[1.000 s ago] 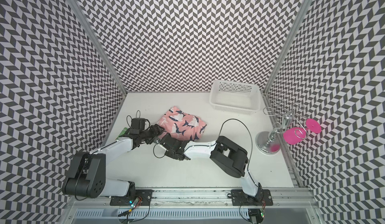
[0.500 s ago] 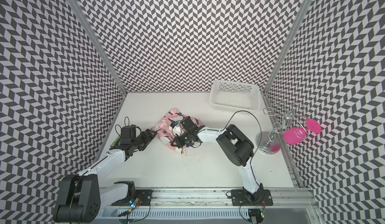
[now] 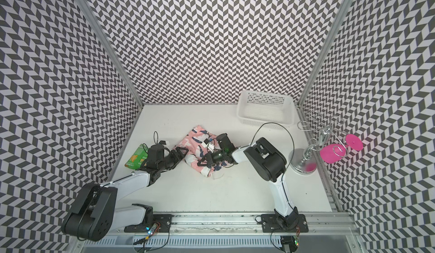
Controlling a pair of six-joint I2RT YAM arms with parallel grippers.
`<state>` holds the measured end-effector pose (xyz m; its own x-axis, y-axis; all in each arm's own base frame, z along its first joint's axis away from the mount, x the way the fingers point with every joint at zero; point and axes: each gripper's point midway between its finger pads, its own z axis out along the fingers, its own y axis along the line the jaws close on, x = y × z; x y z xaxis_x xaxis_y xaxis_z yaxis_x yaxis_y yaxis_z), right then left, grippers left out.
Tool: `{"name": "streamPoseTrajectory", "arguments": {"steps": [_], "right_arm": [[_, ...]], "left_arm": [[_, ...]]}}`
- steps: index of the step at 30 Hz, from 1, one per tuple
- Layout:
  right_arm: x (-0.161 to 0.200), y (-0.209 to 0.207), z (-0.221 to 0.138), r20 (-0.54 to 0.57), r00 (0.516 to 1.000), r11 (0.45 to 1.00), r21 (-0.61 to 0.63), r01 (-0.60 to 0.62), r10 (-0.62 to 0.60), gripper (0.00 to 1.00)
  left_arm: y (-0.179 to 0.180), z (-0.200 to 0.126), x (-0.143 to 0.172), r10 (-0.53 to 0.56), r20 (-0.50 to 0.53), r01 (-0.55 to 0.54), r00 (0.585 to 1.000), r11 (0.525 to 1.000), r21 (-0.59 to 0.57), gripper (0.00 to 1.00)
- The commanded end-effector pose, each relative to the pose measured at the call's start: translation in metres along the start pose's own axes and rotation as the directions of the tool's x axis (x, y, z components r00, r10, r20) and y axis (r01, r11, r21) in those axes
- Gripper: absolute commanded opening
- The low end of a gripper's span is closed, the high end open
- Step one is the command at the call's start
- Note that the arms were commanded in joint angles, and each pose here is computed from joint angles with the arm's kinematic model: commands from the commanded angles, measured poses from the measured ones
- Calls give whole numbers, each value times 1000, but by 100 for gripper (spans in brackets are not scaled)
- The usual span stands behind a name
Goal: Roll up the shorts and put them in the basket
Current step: Roll the shorts at the center of the board.
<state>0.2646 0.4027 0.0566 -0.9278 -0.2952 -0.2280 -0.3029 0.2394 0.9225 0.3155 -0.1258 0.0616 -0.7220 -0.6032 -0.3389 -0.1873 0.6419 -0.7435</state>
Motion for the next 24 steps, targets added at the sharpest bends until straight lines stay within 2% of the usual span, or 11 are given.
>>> {"name": "streamPoseTrajectory", "arguments": {"steps": [1, 6, 9, 12, 16, 19, 21, 23, 24], "right_arm": [[-2, -5, -2, 16, 998, 997, -40, -61, 62, 0], [-1, -10, -2, 20, 998, 998, -17, -66, 66, 0], [1, -15, -1, 16, 997, 997, -14, -77, 77, 0], [3, -16, -1, 13, 997, 997, -14, -80, 81, 0], [4, -17, -3, 5, 998, 998, 5, -68, 68, 0], [4, -16, -6, 7, 999, 998, 26, -50, 50, 3], [0, -17, -10, 18, 1000, 997, 74, -19, 18, 13], [-4, -25, -16, 27, 999, 979, 203, 29, -36, 24], [-8, -31, -21, 33, 995, 947, 311, 76, -91, 31]], "left_arm": [[-7, 10, 1, 16, 4, -16, 1000, 1000, 4, 82], [-3, 21, 17, 16, -27, -16, 1000, 1000, -6, 81], [-2, 30, 19, 11, -43, -11, 999, 1000, 0, 75], [1, 40, 21, 12, -70, -13, 998, 1000, -19, 56], [-1, 48, 19, 26, -95, -29, 995, 999, -33, 13], [-5, 50, 15, 43, -114, -49, 993, 997, -55, 0], [-6, 51, 14, 52, -134, -64, 990, 995, -82, 0], [-2, 51, 15, 55, -162, -75, 985, 990, -122, 0], [-1, 52, 16, 54, -178, -80, 983, 987, -138, 0]]}}
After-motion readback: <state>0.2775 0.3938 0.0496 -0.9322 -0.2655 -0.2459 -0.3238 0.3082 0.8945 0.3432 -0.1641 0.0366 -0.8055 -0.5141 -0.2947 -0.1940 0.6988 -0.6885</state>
